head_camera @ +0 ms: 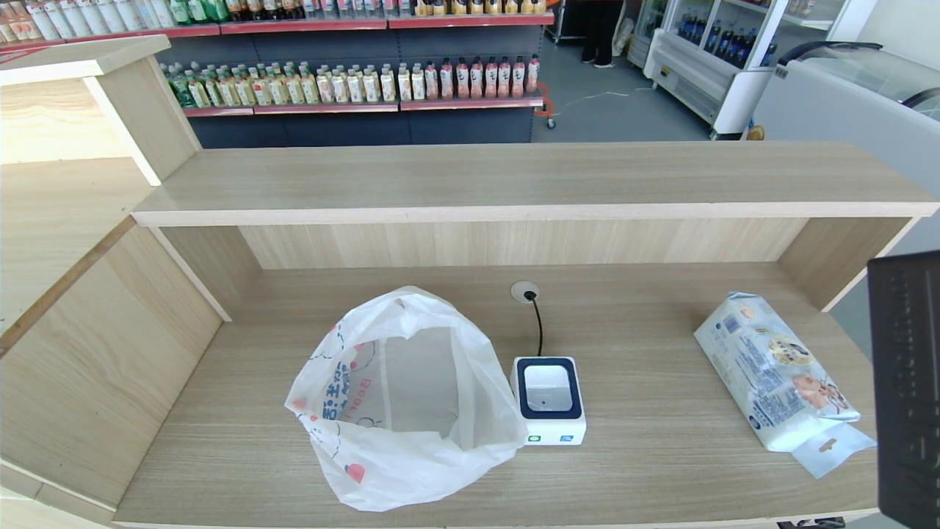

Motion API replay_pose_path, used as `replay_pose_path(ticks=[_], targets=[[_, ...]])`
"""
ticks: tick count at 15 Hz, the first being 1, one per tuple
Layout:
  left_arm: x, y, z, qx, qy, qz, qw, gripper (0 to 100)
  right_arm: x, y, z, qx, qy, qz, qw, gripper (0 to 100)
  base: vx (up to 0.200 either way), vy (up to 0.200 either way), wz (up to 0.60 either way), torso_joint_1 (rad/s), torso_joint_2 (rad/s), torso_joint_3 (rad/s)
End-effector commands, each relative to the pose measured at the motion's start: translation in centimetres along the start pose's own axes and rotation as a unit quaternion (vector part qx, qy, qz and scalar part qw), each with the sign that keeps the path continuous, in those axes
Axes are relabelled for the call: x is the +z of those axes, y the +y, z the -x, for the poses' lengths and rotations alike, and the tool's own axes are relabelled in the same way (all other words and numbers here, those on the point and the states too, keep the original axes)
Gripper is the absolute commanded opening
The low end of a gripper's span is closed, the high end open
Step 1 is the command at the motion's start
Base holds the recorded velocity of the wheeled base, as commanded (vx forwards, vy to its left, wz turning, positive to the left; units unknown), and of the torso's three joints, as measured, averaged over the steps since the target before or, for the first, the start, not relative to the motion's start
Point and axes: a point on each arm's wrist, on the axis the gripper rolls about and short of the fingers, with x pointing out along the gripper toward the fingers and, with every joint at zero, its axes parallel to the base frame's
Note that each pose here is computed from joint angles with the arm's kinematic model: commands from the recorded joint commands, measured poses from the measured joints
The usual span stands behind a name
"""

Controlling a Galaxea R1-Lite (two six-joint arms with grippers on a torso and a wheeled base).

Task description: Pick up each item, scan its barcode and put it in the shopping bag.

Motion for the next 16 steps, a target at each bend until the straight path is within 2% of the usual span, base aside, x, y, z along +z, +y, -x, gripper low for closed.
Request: replay_pose_path(ticks=[1, 10, 14, 16], targets=[[0.0, 0.0, 0.0, 0.000, 0.000, 0.000, 1.0000, 100, 0.0, -0.2, 0.0, -0.002, 0.002, 0.002, 1.000, 0, 0.000, 0.000, 0.00, 0.000, 0.00, 0.000], [0.0, 0.0, 0.0, 0.001, 0.000, 0.000, 1.0000, 100, 0.0, -0.6, 0.3, -0.009, 0.003, 0.005, 1.000, 0, 0.000, 0.000, 0.00, 0.000, 0.00, 0.000], [0.0, 0.0, 0.0, 0.000, 0.000, 0.000, 1.0000, 100, -0.1, 0.1, -0.2, 0.015, -0.009, -0.090, 0.996, 0, 0.000, 0.000, 0.00, 0.000, 0.00, 0.000], [0.0, 0.0, 0.0, 0.000, 0.000, 0.000, 1.0000, 100, 0.1, 1.0, -0.2, 0.076, 0.039, -0.203, 0.975, 0, 0.000, 0.000, 0.00, 0.000, 0.00, 0.000]])
